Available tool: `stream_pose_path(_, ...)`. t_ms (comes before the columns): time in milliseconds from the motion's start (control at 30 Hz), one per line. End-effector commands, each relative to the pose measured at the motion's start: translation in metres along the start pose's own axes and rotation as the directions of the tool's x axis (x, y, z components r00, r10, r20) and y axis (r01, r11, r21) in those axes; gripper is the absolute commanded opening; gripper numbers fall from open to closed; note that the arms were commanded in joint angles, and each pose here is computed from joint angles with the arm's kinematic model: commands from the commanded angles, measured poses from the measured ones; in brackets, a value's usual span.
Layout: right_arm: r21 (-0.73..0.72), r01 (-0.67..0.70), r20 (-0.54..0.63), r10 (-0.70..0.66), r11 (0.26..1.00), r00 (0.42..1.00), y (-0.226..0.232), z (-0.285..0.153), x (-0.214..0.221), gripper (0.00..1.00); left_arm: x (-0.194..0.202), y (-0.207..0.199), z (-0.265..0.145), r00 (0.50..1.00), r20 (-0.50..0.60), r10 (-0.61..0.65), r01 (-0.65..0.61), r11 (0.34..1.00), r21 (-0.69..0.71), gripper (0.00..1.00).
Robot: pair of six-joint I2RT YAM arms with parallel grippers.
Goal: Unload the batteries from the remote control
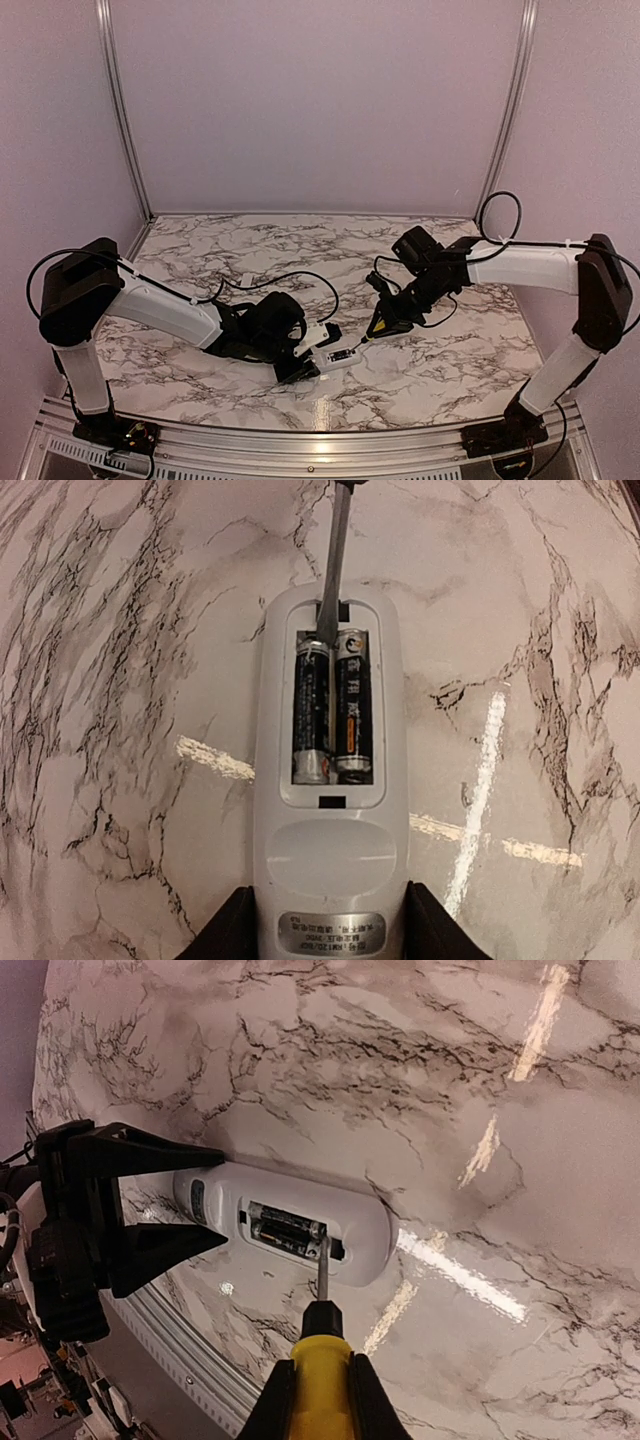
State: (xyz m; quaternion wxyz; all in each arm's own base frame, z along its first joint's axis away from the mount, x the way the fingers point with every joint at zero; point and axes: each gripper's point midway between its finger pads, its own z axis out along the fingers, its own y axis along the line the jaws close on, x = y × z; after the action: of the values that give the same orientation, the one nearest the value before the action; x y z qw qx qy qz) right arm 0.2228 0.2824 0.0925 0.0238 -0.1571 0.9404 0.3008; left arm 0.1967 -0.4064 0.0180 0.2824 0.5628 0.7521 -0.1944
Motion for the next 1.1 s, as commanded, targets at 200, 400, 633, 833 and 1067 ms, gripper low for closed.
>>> stream_pose_path(200, -0.041, 0.031, -0.001, -0.031, 0.999, 1.000, -0.025, 0.019, 0.002, 0.00, 0.023, -0.007, 0.014, 0.997, -0.068, 0.035, -0.033, 0.999, 0.033, 0.29)
stream_pose_path(400, -0.057, 0.044, -0.025, -0.046, 0.997, 0.999, -0.029, 0.025, 0.007, 0.00, 0.024, -0.006, 0.015, 0.997, -0.073, 0.034, -0.032, 0.999, 0.031, 0.29)
stream_pose_path(633, -0.062, 0.023, -0.022, -0.024, 0.998, 0.999, -0.040, 0.030, 0.010, 0.00, 0.026, -0.007, 0.016, 0.997, -0.077, 0.030, -0.028, 0.999, 0.032, 0.29)
stream_pose_path(833, -0.092, 0.016, -0.025, -0.019, 0.996, 1.000, -0.043, 0.037, 0.011, 0.00, 0.028, -0.007, 0.017, 0.996, -0.083, 0.032, -0.030, 0.999, 0.032, 0.29)
stream_pose_path(1067, -0.101, 0.013, -0.048, -0.018, 0.995, 0.999, -0.050, 0.047, 0.019, 0.00, 0.030, -0.007, 0.018, 0.995, -0.093, 0.034, -0.031, 0.999, 0.033, 0.29)
